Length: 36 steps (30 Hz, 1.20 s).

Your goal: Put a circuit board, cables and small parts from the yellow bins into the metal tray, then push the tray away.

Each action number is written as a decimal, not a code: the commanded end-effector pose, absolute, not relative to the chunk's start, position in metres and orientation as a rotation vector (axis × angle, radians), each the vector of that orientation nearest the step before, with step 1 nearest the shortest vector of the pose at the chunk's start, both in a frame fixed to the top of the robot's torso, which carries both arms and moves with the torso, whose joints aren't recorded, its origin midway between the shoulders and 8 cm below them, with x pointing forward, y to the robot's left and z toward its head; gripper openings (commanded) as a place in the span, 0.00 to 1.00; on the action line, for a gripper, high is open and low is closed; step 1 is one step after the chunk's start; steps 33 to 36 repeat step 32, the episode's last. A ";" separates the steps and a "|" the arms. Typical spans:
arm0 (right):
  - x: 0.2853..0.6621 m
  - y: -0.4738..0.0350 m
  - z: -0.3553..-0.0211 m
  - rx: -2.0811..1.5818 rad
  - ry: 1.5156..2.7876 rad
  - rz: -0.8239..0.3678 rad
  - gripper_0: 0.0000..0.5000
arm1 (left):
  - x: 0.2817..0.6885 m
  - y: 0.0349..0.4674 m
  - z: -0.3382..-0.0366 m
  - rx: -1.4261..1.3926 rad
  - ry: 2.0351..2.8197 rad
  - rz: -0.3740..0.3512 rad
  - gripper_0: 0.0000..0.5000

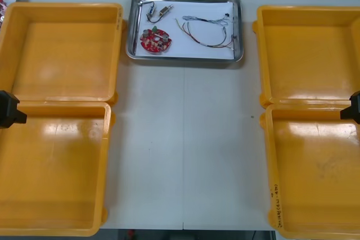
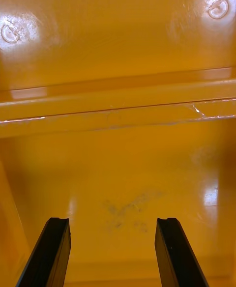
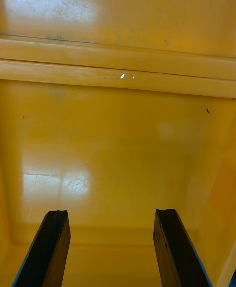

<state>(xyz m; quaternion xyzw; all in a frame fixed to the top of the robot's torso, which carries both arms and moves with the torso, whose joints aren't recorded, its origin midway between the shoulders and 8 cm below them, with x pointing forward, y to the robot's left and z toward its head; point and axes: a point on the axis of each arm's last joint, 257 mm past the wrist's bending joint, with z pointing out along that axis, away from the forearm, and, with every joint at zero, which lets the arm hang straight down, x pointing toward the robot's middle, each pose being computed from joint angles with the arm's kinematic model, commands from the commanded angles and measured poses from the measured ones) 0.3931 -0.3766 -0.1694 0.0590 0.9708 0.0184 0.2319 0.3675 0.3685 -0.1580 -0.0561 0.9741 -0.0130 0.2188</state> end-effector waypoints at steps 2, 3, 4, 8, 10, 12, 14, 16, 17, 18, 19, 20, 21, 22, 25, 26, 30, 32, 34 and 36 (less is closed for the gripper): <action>0.390 -0.396 -0.158 0.175 2.648 -0.004 1.00 | 0.363 0.383 -0.144 -0.016 2.676 0.059 1.00; 0.390 -0.396 -0.158 0.175 2.648 -0.004 1.00 | 0.363 0.383 -0.144 -0.016 2.676 0.059 1.00; 0.390 -0.396 -0.158 0.175 2.648 -0.004 1.00 | 0.363 0.383 -0.144 -0.016 2.676 0.059 1.00; 0.390 -0.396 -0.158 0.175 2.648 -0.004 1.00 | 0.363 0.383 -0.144 -0.016 2.676 0.059 1.00; 0.390 -0.396 -0.158 0.175 2.648 -0.004 1.00 | 0.363 0.383 -0.144 -0.016 2.676 0.059 1.00; 0.390 -0.396 -0.158 0.175 2.648 -0.004 1.00 | 0.363 0.383 -0.144 -0.016 2.676 0.059 1.00; 0.390 -0.396 -0.158 0.175 2.648 -0.004 1.00 | 0.363 0.383 -0.144 -0.016 2.676 0.059 1.00; 0.390 -0.396 -0.158 0.175 2.648 -0.004 1.00 | 0.363 0.383 -0.144 -0.016 2.676 0.059 1.00; 0.390 -0.396 -0.158 0.175 2.648 -0.004 1.00 | 0.363 0.383 -0.144 -0.016 2.676 0.059 1.00; 0.390 -0.396 -0.158 0.175 2.648 -0.004 1.00 | 0.363 0.383 -0.144 -0.016 2.676 0.059 1.00; 0.390 -0.396 -0.158 0.175 2.648 -0.004 1.00 | 0.363 0.383 -0.144 -0.016 2.676 0.059 1.00; 0.390 -0.396 -0.158 0.175 2.648 -0.004 1.00 | 0.363 0.383 -0.144 -0.016 2.676 0.059 1.00; 0.390 -0.396 -0.158 0.175 2.648 -0.004 1.00 | 0.363 0.383 -0.144 -0.016 2.676 0.059 1.00; 0.390 -0.396 -0.158 0.175 2.648 -0.004 1.00 | 0.363 0.383 -0.144 -0.016 2.676 0.059 1.00; 0.390 -0.396 -0.158 0.175 2.648 -0.004 1.00 | 0.363 0.383 -0.144 -0.016 2.676 0.059 1.00; 0.390 -0.396 -0.158 0.175 2.648 -0.004 1.00 | 0.363 0.383 -0.144 -0.016 2.676 0.059 1.00; 0.390 -0.396 -0.158 0.175 2.648 -0.004 1.00 | 0.363 0.383 -0.144 -0.016 2.676 0.059 1.00; 0.390 -0.396 -0.158 0.175 2.648 -0.004 1.00 | 0.363 0.383 -0.144 -0.016 2.676 0.059 1.00; 0.390 -0.396 -0.158 0.175 2.648 -0.004 1.00 | 0.363 0.383 -0.144 -0.016 2.676 0.059 1.00; 0.390 -0.396 -0.158 0.175 2.648 -0.004 1.00 | 0.363 0.383 -0.144 -0.016 2.676 0.059 1.00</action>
